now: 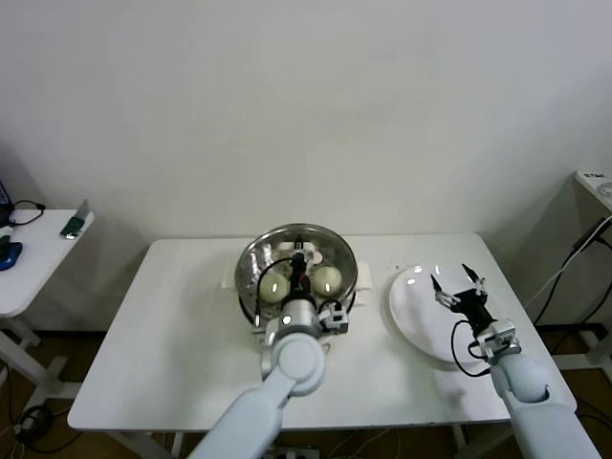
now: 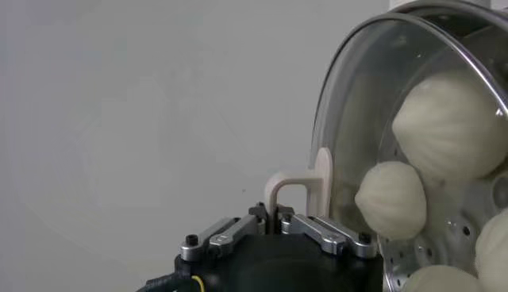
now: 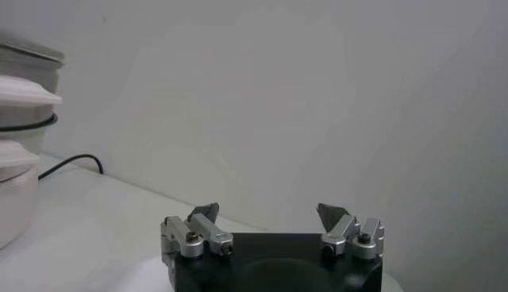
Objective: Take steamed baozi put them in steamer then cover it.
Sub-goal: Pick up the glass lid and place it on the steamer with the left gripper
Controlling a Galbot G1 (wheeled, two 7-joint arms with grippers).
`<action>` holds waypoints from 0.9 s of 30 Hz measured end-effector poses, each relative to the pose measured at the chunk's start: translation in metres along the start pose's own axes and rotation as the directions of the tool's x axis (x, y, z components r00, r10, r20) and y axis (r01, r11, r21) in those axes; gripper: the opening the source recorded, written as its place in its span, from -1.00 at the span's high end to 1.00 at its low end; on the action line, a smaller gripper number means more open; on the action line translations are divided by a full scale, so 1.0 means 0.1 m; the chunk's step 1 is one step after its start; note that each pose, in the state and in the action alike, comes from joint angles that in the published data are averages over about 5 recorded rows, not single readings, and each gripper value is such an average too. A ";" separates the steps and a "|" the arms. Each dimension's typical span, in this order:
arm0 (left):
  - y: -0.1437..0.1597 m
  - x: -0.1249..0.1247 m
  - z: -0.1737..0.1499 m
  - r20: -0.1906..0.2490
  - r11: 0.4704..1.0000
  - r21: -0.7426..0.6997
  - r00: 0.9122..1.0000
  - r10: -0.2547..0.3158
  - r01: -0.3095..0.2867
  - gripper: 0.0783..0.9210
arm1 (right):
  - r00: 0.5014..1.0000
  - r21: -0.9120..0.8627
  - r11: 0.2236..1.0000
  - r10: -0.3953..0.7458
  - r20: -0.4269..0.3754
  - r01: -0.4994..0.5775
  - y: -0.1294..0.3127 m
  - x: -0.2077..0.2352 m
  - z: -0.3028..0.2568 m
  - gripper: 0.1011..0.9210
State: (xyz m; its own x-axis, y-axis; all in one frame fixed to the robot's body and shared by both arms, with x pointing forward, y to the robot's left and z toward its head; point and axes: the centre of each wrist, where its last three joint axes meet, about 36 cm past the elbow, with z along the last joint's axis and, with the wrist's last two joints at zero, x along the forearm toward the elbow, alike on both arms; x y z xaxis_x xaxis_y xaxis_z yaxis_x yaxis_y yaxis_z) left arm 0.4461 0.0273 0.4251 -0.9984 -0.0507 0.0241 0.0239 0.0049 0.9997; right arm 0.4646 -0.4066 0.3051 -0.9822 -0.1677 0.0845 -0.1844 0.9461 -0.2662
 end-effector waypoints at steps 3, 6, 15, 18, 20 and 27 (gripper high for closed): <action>-0.03 0.00 0.01 -0.003 1.000 -0.005 1.000 0.002 -0.002 0.83 | 1.000 0.001 1.000 -0.001 0.002 0.001 0.00 -0.01 -0.01 -0.76; -0.04 0.00 0.01 -0.004 1.000 -0.009 1.000 0.002 -0.002 0.83 | 1.000 -0.001 1.000 0.000 0.003 0.000 0.00 -0.02 -0.01 -0.76; -0.08 0.01 -0.01 0.001 1.000 -0.009 1.000 0.007 -0.007 0.83 | 1.000 -0.004 1.000 0.006 0.001 -0.006 -0.01 -0.02 0.01 -0.76; -0.09 0.01 -0.01 0.001 1.000 -0.011 1.000 0.009 -0.009 0.83 | 1.000 -0.004 1.000 0.008 0.002 -0.008 -0.02 -0.02 0.01 -0.76; -0.10 0.02 -0.01 0.001 1.000 -0.012 1.000 0.009 -0.009 0.83 | 1.000 -0.004 1.000 0.009 0.002 -0.009 -0.02 -0.02 0.01 -0.76; -0.11 0.06 0.05 0.004 1.000 -0.016 1.000 0.012 -0.012 0.49 | 1.000 -0.002 1.000 0.011 0.001 -0.011 -0.05 -0.03 0.01 -0.76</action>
State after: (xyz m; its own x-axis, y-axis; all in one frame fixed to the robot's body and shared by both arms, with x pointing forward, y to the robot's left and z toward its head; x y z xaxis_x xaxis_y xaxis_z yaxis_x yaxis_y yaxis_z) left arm 0.4399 0.0319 0.4144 -0.9982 -0.0468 0.0364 0.0369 -0.0103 0.9993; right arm 0.4680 -0.4106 0.3055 -0.9842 -0.1575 0.0804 -0.1735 0.9484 -0.2656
